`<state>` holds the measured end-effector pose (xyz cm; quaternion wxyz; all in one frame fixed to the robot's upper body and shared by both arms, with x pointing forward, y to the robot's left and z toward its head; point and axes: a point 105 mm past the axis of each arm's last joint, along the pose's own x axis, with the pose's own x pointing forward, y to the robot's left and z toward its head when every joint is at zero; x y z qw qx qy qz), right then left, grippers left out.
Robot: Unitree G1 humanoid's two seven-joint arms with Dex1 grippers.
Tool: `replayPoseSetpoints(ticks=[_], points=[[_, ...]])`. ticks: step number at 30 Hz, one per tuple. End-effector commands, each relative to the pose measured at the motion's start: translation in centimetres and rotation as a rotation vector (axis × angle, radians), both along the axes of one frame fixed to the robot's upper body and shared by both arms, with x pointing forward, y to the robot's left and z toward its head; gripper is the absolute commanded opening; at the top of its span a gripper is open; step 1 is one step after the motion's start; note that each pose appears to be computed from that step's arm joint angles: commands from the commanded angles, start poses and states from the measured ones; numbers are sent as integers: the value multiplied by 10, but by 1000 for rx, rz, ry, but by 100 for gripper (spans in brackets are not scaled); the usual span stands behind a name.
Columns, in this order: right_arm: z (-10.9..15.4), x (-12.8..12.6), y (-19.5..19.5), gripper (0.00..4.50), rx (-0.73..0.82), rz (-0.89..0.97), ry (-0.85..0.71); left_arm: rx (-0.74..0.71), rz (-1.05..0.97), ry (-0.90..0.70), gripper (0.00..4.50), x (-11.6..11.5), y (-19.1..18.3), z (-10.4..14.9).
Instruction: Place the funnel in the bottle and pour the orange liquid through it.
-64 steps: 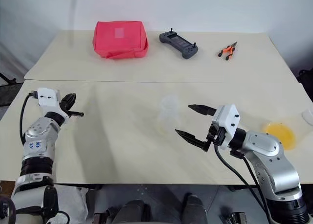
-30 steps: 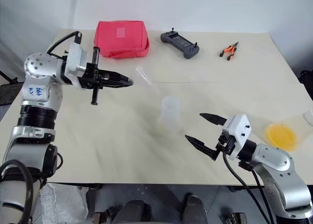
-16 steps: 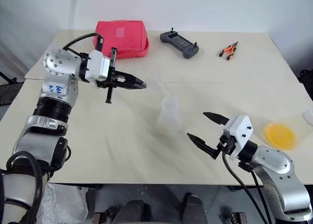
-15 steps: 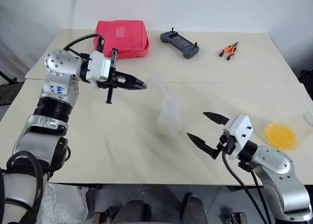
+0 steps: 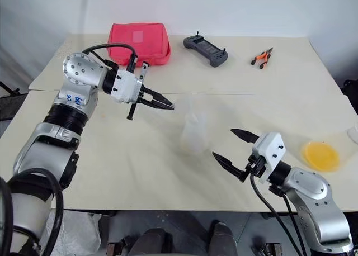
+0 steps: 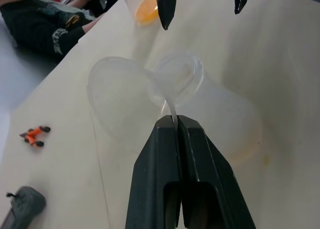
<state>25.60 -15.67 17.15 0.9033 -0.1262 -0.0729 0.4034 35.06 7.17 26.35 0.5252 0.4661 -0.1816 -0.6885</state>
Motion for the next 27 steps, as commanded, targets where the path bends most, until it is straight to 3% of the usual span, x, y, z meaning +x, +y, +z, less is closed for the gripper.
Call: replayPoseSetpoints(ticks=[1, 17, 20, 27], points=[[15, -4, 5, 450, 4, 13, -73, 117, -81, -34, 4, -8, 3, 0], [14, -5, 5, 450, 8, -16, -83, 219, -173, -169, 4, -12, -17, 9], [13, -6, 5, 450, 8, -21, -83, 215, -186, -186, 65, -14, -20, 13], [14, -5, 3, 450, 2, -29, -89, 179, -223, -178, 285, -20, -28, 19]])
